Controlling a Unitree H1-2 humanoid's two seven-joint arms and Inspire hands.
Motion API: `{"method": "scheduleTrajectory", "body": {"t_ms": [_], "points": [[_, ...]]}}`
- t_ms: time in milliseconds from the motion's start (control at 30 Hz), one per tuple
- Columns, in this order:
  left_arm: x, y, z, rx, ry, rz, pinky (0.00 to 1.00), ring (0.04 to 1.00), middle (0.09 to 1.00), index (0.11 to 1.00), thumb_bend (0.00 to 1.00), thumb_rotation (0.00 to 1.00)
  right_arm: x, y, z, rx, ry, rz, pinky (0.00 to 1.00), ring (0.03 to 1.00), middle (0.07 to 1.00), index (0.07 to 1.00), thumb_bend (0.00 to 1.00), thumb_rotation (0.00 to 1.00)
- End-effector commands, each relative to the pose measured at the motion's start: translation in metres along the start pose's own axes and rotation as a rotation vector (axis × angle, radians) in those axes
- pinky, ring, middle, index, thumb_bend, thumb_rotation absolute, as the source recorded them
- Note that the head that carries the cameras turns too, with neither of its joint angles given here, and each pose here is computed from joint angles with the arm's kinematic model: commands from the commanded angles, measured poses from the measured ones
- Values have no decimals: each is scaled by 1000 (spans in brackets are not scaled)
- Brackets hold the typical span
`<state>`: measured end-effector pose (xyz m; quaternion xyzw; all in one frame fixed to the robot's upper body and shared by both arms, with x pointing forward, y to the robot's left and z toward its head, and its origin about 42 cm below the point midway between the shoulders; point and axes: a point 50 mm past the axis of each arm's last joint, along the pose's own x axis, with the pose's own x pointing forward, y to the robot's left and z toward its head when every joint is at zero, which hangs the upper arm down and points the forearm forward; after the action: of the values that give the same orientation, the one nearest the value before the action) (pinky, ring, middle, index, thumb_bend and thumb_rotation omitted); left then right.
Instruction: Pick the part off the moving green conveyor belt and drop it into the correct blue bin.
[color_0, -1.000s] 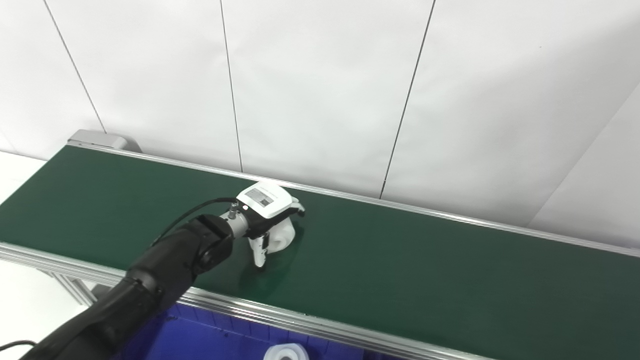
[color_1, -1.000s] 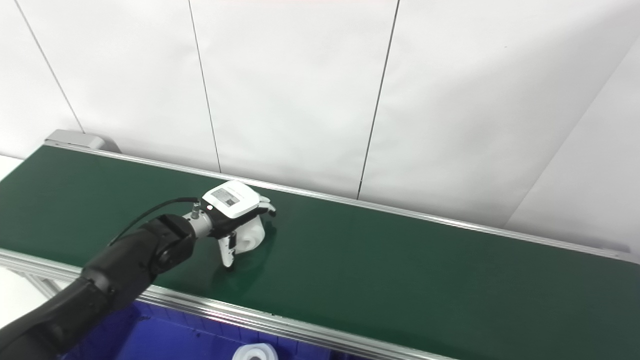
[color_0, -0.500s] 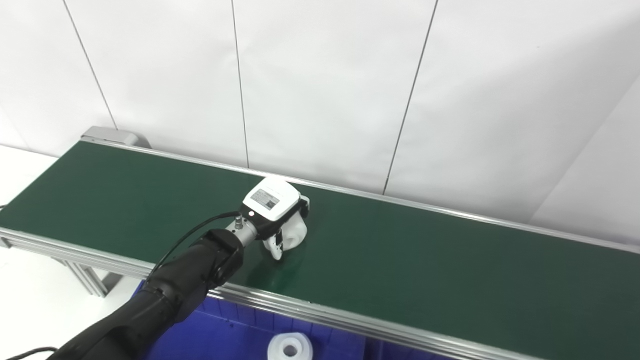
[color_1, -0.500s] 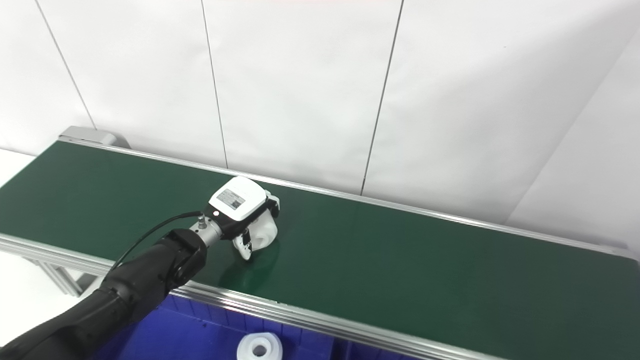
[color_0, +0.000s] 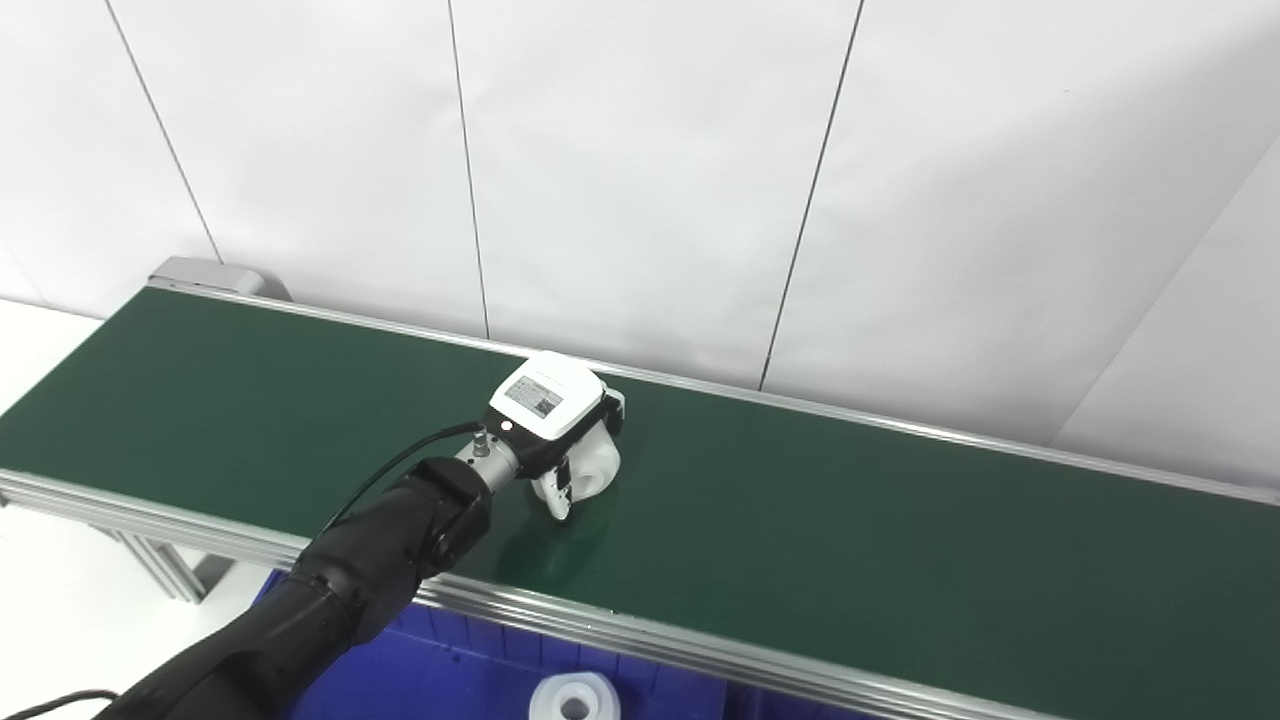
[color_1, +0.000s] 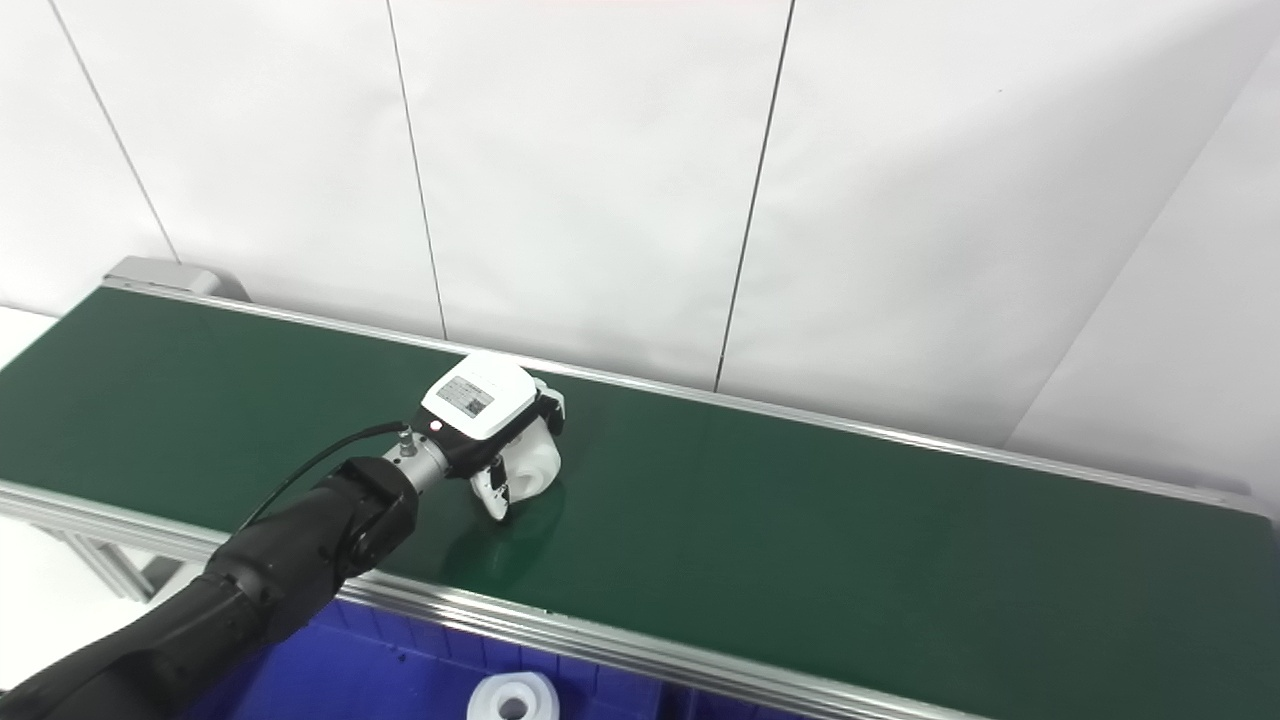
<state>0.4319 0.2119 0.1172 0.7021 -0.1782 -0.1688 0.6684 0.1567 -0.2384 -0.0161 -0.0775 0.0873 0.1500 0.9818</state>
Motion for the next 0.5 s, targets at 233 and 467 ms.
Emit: {"method": "scheduleTrajectory", "body": {"t_ms": [233, 467], "points": [[-10, 71, 4, -32, -67, 122, 383, 420, 450, 511, 520, 0, 2, -3, 15, -5, -82, 2, 555, 640, 694, 683, 684, 919], [-45, 128, 28, -53, -134, 155, 369, 381, 443, 513, 519, 0, 4, -3, 22, -10, -112, 5, 574, 650, 696, 690, 679, 933]]}}
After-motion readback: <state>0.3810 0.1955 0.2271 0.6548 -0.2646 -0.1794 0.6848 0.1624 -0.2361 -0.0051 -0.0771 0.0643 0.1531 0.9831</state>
